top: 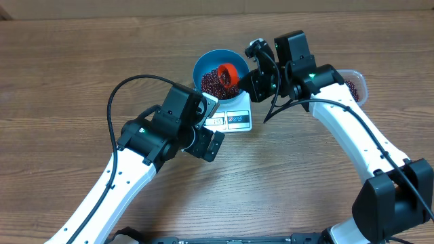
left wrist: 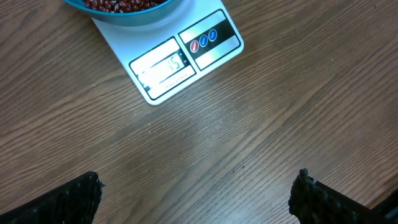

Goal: Scoop item into bowl and weigh 150g on scale
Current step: 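Tilt the scoop over the bowl to pour beans in, then hold the scoop tilted over the bowl, shaking out beans gradually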

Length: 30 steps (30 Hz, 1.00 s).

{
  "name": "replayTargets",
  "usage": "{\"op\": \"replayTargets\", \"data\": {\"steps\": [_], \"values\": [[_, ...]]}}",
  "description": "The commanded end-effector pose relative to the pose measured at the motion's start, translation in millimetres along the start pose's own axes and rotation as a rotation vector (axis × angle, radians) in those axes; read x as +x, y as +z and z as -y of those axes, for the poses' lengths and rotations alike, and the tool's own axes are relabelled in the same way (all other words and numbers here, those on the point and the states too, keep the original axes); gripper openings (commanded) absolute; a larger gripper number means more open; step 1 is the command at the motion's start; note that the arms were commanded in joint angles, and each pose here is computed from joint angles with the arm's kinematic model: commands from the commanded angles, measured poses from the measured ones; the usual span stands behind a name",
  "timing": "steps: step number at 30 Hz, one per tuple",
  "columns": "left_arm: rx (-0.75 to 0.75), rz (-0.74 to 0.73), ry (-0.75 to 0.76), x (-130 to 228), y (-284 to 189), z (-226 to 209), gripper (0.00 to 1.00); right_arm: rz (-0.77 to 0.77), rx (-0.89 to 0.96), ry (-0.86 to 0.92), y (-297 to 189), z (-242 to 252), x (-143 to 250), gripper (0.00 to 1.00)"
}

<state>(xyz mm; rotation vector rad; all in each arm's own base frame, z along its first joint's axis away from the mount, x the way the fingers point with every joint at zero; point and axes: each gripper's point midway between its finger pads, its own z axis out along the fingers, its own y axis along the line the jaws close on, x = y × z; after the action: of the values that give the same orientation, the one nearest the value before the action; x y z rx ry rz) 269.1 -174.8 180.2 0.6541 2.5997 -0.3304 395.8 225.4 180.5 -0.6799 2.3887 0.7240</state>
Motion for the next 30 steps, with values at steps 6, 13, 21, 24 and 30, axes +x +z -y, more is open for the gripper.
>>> {"op": "replayTargets", "data": {"steps": [6, 13, 21, 24, 30], "values": [[0.014, 0.007, 0.006, -1.6, -1.2, 3.8, 1.0, 0.068, 0.042, -0.014, -17.4, -2.8, -21.5, 0.04], [0.014, 0.007, 0.006, -1.5, -1.2, 3.8, 1.0, 0.068, 0.042, -0.014, -17.4, -2.8, -21.4, 0.04], [0.014, 0.007, 0.006, -1.5, -1.2, 3.8, 1.0, 0.072, 0.041, 0.006, -17.5, -2.8, -22.4, 0.03], [0.014, 0.007, 0.006, -1.6, -1.2, 3.8, 1.0, 0.073, 0.041, 0.007, -17.3, -3.4, -22.8, 0.04], [0.014, 0.007, 0.006, -1.6, -1.2, 3.8, 0.99, 0.032, 0.005, -0.121, -13.4, -16.2, -13.1, 0.04]]}}
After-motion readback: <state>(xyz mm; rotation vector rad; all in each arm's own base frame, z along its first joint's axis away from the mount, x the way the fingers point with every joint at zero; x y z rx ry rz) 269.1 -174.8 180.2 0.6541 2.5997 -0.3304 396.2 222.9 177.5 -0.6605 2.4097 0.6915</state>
